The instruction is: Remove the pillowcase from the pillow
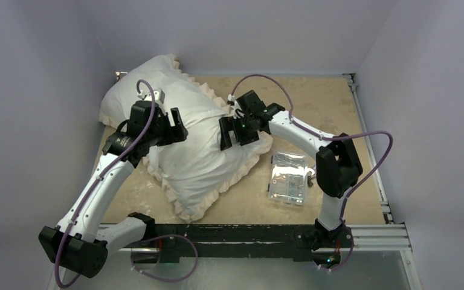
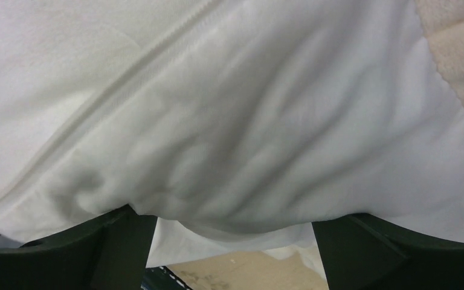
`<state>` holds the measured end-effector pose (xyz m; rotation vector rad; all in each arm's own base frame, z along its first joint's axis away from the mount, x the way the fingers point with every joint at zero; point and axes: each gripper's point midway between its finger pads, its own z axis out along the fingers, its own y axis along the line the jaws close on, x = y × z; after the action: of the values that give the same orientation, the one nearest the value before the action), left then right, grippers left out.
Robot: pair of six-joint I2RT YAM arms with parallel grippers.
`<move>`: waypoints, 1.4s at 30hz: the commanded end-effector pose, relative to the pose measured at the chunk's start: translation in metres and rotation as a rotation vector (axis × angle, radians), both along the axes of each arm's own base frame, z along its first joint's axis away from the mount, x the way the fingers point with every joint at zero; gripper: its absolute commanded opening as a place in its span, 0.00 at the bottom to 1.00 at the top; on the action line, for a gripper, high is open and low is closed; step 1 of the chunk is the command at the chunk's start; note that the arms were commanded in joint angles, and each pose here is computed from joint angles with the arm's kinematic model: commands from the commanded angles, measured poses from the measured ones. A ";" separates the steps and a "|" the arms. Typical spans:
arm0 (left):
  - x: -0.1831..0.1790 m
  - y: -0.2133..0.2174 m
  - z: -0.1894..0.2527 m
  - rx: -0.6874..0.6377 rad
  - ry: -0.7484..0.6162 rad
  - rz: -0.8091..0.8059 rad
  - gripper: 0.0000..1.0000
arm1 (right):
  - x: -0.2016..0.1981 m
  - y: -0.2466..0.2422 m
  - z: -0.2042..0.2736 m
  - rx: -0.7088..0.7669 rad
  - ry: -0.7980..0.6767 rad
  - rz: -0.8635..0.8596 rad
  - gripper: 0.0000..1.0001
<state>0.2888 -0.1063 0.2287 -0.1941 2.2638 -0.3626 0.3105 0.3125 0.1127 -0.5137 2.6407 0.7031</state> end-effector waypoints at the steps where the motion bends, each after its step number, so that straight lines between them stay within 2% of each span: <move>1: -0.002 0.000 0.005 0.006 -0.012 -0.009 0.75 | 0.033 0.009 0.059 0.049 -0.193 -0.034 0.96; 10: -0.003 -0.003 -0.004 -0.004 -0.002 -0.021 0.75 | 0.035 -0.009 0.121 0.029 -0.288 -0.208 0.98; 15: -0.002 -0.005 -0.006 -0.011 0.003 -0.027 0.75 | 0.048 -0.001 0.128 -0.070 -0.338 -0.292 0.99; 19: -0.002 -0.005 -0.007 -0.013 0.004 -0.029 0.75 | 0.058 0.015 0.131 -0.076 -0.369 -0.339 0.99; 28: -0.003 -0.009 -0.011 -0.031 0.014 -0.039 0.75 | 0.069 0.030 0.093 -0.101 -0.338 -0.344 0.99; 33: -0.006 -0.017 -0.010 -0.063 0.017 -0.072 0.75 | 0.058 0.002 0.076 -0.198 -0.326 -0.381 0.98; 40: -0.010 -0.033 -0.021 -0.115 0.035 -0.117 0.74 | 0.028 -0.046 0.042 -0.292 -0.284 -0.468 0.85; 42: -0.012 -0.039 -0.023 -0.129 0.040 -0.132 0.73 | 0.019 -0.058 0.030 -0.307 -0.272 -0.468 0.85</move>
<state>0.2773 -0.1266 0.2006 -0.1404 2.3329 -0.4785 0.3424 0.2886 0.1541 -0.1193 2.4669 0.1718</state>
